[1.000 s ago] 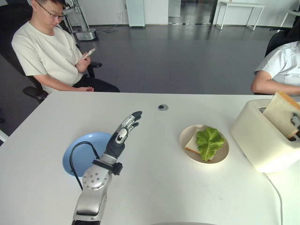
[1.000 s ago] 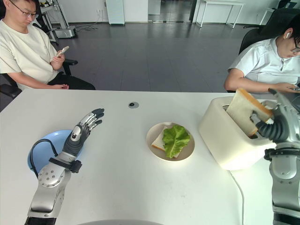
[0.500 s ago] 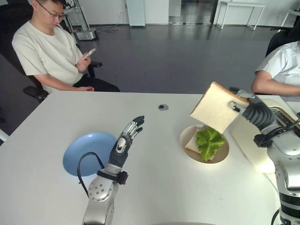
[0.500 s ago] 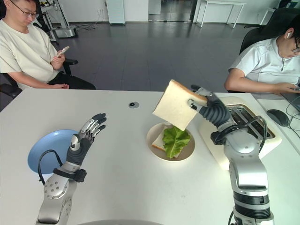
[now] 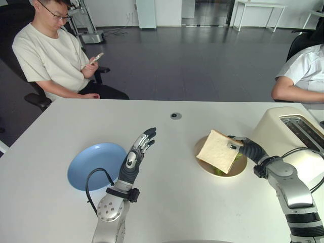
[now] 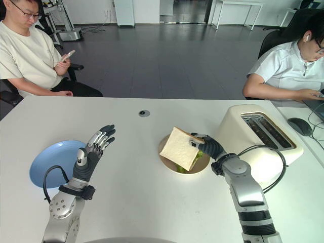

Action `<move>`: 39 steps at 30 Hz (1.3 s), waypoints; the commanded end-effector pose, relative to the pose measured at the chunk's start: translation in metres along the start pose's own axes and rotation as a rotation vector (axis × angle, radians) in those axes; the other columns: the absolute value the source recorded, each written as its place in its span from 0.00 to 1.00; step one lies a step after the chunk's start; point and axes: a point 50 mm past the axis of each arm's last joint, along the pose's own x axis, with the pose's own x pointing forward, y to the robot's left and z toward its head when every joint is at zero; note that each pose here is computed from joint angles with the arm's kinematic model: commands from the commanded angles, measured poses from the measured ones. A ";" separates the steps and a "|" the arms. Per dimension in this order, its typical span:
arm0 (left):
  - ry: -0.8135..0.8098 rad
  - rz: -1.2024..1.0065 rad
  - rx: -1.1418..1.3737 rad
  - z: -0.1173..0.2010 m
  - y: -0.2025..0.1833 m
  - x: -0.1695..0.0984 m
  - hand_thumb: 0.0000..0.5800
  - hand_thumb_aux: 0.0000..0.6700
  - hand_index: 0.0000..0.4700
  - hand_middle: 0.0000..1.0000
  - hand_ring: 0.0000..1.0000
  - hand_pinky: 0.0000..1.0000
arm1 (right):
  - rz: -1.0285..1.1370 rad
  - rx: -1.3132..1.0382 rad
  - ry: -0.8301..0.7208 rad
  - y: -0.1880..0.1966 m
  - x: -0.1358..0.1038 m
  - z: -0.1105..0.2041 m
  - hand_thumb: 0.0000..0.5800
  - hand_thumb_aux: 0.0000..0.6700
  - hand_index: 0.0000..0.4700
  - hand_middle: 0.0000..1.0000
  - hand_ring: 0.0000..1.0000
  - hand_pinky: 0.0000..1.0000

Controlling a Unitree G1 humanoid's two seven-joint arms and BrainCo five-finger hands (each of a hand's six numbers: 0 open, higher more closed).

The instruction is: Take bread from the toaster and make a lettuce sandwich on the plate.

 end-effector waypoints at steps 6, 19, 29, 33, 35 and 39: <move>0.010 -0.003 0.012 0.000 0.000 -0.003 0.00 0.00 0.00 0.00 0.00 0.00 | -0.107 -0.066 -0.175 -0.009 0.001 0.033 0.00 0.00 0.00 0.00 0.00 0.00; 0.074 -0.430 0.086 -0.005 -0.045 0.009 0.02 0.01 0.01 0.12 0.12 0.12 | 0.119 0.073 -0.306 -0.005 -0.074 0.004 0.78 0.53 0.53 1.00 1.00 1.00; 0.133 -1.076 0.594 -0.036 -0.138 0.025 1.00 1.00 1.00 1.00 1.00 1.00 | 0.476 -0.695 -0.081 0.023 -0.088 -0.035 1.00 1.00 1.00 1.00 1.00 1.00; 0.158 -1.092 0.829 -0.052 -0.147 0.035 1.00 1.00 1.00 1.00 1.00 1.00 | 0.507 -0.915 -0.017 0.045 -0.079 -0.048 1.00 1.00 1.00 1.00 1.00 1.00; 0.167 -1.070 0.933 -0.063 -0.149 0.043 1.00 1.00 1.00 1.00 1.00 1.00 | 0.512 -0.994 0.008 0.054 -0.071 -0.054 1.00 1.00 1.00 1.00 1.00 1.00; 0.200 -0.980 1.052 -0.083 -0.151 0.070 1.00 1.00 1.00 1.00 1.00 1.00 | 0.403 -1.048 -0.015 0.060 -0.040 -0.048 1.00 1.00 1.00 1.00 1.00 1.00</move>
